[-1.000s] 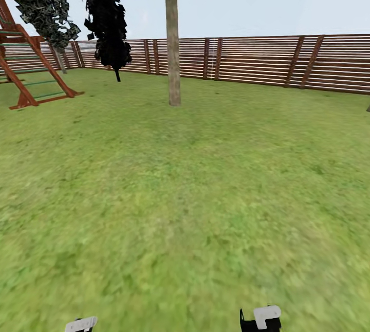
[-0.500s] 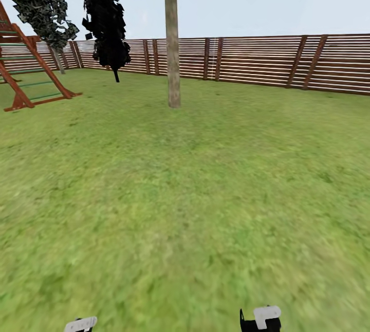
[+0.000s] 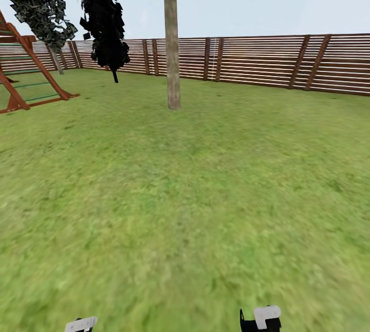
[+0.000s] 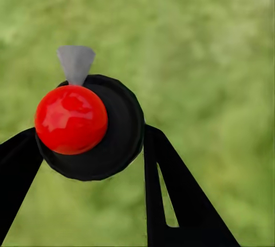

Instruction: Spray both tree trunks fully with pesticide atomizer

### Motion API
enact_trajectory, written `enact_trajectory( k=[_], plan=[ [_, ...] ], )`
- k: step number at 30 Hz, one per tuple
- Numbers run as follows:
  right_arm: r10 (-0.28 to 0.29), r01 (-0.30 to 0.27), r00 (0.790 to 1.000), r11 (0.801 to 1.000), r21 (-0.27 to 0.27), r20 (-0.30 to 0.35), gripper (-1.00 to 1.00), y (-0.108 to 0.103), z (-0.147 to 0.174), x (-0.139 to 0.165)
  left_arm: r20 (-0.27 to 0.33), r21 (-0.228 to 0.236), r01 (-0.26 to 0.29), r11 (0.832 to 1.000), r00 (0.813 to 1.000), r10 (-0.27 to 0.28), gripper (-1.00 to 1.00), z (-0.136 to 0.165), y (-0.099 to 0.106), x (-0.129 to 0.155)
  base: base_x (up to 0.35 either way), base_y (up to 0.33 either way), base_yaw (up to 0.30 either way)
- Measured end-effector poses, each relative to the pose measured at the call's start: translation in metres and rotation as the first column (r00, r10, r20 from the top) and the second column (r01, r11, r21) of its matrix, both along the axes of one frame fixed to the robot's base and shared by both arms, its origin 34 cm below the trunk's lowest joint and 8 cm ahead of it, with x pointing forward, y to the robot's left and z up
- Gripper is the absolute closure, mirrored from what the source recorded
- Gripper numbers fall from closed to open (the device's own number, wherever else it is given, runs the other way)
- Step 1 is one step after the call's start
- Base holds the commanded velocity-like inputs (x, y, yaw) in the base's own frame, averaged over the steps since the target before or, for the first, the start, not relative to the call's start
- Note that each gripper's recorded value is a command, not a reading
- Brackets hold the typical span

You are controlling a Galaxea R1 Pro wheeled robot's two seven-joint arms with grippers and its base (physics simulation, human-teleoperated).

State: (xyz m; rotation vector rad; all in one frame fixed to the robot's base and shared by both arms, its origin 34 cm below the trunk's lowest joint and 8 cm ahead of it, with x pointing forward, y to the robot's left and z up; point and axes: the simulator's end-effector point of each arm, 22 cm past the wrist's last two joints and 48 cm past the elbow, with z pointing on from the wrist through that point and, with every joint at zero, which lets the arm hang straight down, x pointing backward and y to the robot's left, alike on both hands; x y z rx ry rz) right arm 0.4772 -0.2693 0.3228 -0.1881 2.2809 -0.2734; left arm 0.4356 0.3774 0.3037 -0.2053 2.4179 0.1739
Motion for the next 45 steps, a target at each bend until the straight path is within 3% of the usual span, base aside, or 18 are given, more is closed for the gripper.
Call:
enact_trajectory(
  k=[45],
  plan=[
    [0.000, 0.000, 1.000, 1.000, 0.000, 0.000, -1.00, 0.0000, 0.0000, 0.0000, 0.001, 0.000, 0.000, 1.000, 1.000, 0.000, 1.00, 0.0002, 0.0000, 0.0002, 0.338, 0.000, 0.000]
  ],
)
